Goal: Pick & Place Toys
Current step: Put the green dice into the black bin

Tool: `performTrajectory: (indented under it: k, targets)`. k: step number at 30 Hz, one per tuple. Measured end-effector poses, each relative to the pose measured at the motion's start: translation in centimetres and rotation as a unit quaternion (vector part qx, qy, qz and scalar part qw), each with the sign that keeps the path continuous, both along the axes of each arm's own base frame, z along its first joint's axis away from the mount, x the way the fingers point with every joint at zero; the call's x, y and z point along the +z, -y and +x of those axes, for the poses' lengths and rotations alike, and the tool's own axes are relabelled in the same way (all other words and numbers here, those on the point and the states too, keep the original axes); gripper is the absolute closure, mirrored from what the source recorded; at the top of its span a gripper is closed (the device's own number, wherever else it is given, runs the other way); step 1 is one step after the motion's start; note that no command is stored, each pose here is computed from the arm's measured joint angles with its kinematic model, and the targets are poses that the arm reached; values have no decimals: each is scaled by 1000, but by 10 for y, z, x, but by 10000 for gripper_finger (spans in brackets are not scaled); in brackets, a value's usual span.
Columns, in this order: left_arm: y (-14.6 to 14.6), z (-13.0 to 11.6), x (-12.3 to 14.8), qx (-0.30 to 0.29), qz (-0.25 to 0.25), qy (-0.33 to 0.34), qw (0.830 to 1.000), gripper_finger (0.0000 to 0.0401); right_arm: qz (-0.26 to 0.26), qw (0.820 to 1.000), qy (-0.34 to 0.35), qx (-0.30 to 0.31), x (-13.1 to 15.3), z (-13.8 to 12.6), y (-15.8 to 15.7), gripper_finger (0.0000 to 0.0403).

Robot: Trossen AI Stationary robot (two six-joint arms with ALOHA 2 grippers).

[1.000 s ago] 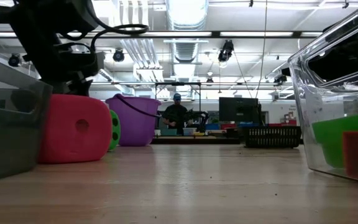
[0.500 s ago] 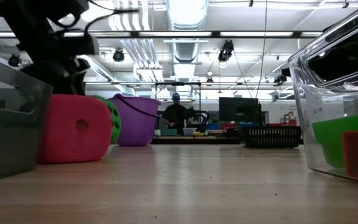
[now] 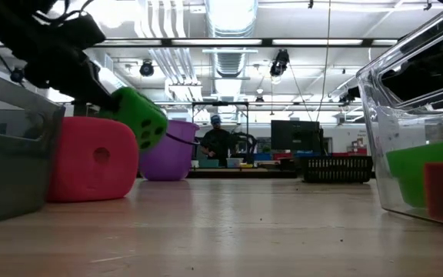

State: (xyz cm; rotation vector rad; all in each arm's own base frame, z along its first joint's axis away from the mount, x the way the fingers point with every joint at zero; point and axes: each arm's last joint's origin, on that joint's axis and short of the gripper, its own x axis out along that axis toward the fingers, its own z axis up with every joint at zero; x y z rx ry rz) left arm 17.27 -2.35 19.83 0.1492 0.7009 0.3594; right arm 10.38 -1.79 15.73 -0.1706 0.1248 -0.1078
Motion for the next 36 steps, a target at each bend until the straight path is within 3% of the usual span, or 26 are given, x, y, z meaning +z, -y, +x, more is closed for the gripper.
performTrajectory:
  k: [8,18,26,36]
  targets:
    - [-1,-30,5,-51,-35,119,991,331,-1,1000,2,0,0,0,0,212]
    - [5,-55,19,-153,-93,190,965,331,-1,1000,2,0,0,0,0,212]
    - [21,-64,25,-292,-183,186,920,331,-1,1000,2,0,0,0,0,212]
    - [51,-65,23,-400,-252,146,869,331,-1,1000,3,0,1,0,0,212]
